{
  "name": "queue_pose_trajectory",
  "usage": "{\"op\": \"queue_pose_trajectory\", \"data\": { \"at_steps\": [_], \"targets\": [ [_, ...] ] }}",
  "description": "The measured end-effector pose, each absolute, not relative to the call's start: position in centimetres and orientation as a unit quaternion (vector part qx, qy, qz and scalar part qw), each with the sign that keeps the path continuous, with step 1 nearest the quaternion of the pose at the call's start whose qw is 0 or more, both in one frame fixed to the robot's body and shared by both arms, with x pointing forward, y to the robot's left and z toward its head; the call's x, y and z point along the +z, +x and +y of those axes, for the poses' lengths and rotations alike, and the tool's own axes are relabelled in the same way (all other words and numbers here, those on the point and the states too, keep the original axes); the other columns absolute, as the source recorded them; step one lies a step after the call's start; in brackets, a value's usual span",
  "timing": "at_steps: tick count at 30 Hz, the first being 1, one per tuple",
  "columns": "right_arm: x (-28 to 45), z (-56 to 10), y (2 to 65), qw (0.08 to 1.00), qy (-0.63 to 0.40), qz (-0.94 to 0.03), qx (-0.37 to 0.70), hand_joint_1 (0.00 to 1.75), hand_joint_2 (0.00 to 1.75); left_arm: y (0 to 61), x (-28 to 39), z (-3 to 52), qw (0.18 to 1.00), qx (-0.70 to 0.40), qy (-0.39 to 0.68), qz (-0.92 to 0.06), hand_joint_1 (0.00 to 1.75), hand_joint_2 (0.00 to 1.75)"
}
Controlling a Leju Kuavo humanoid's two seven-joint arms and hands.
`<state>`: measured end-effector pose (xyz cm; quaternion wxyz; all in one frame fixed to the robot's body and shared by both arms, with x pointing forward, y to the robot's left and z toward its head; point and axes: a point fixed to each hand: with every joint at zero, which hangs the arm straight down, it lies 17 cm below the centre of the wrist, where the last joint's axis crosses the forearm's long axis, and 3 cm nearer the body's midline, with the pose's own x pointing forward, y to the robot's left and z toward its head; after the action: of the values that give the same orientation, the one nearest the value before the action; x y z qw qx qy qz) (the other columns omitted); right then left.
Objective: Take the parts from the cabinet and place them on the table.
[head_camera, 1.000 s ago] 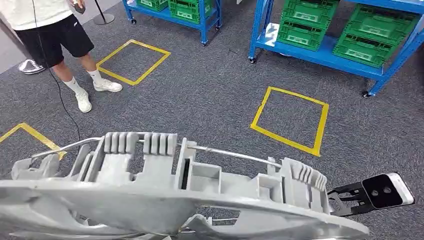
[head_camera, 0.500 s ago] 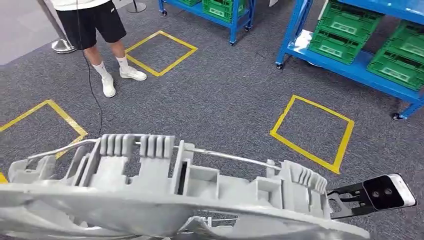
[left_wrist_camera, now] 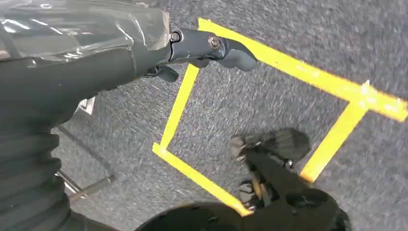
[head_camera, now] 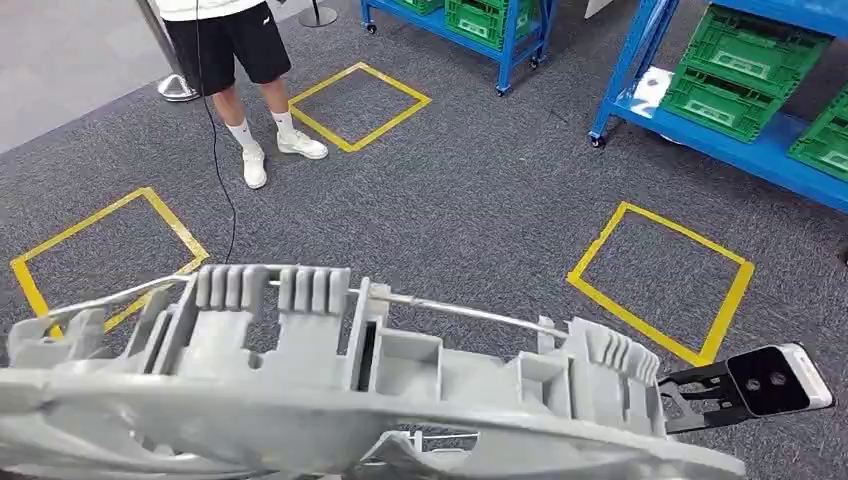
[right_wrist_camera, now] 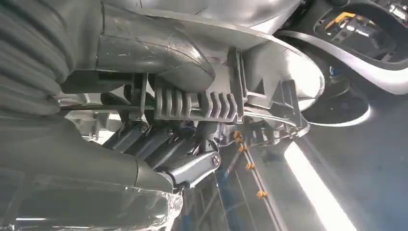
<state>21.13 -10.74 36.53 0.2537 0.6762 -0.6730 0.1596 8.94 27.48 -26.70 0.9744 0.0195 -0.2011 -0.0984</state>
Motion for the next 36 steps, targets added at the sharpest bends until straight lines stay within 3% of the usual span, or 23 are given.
{"op": "queue_pose_trajectory", "data": {
  "at_steps": [36],
  "targets": [
    [36.6, -11.1, 20.6, 0.241, 0.675, -0.677, 0.164, 1.66, 1.75, 9.9, -26.6, 28.1, 0.972, -0.101, 0.030, -0.208, 0.00, 1.75]
  ]
}}
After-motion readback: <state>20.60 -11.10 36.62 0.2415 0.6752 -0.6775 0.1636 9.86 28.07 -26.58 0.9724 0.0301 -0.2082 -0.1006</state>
